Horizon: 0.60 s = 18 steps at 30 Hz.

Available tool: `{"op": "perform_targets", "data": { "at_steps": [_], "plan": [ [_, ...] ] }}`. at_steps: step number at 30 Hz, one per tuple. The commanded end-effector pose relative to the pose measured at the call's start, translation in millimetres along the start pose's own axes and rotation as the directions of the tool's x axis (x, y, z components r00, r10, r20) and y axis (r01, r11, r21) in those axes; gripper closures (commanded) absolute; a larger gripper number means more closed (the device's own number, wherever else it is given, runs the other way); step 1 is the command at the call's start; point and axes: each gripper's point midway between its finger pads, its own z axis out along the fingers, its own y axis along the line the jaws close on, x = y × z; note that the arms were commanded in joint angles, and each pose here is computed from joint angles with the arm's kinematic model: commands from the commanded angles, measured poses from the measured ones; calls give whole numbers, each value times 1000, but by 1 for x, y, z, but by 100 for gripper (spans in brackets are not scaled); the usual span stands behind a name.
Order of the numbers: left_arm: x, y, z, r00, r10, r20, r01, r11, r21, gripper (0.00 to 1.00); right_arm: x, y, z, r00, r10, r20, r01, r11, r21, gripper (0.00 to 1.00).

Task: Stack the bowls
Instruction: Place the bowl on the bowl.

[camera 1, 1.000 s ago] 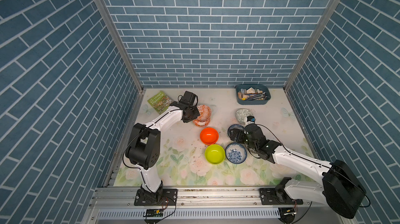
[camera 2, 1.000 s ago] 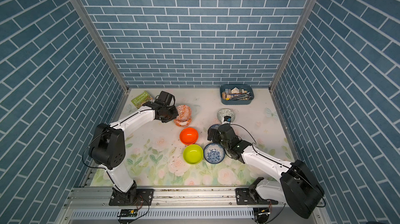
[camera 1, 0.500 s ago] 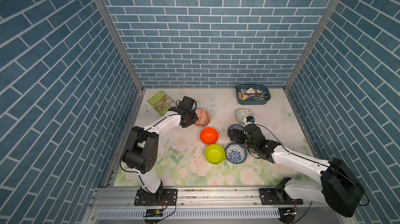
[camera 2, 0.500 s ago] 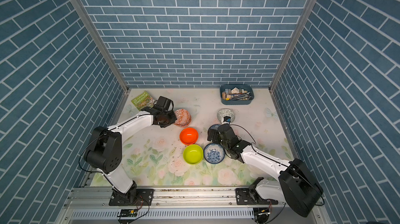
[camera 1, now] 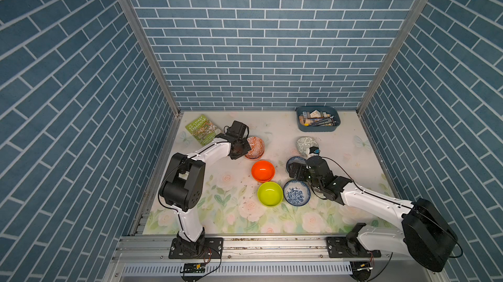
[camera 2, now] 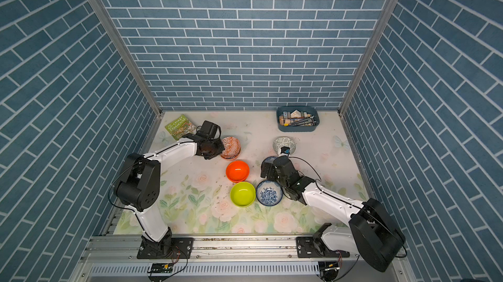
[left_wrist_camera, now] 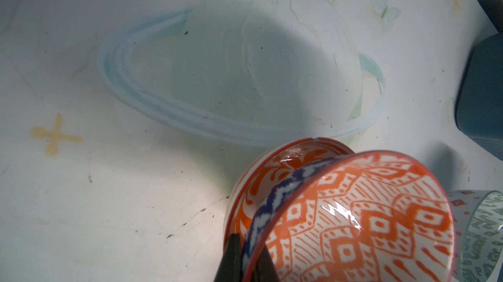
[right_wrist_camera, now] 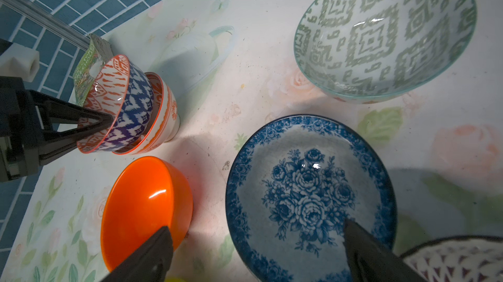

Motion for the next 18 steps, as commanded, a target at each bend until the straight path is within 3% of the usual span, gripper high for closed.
{"op": "perform_targets", "data": {
  "at_steps": [1, 4, 18],
  "plan": [
    [-13, -6, -2, 999, -1, 39, 1, 1000, 5, 100, -7, 7, 1, 1000, -7, 17, 7, 1000, -14, 0],
    [-10, -3, 1, 999, 3, 35, -2, 1000, -15, 100, -7, 7, 0, 1000, -6, 19, 7, 1000, -14, 0],
    [-3, -5, 3, 999, 30, 32, -27, 996, -85, 80, -7, 7, -1, 1000, -4, 21, 5, 1000, -18, 0]
  ]
}}
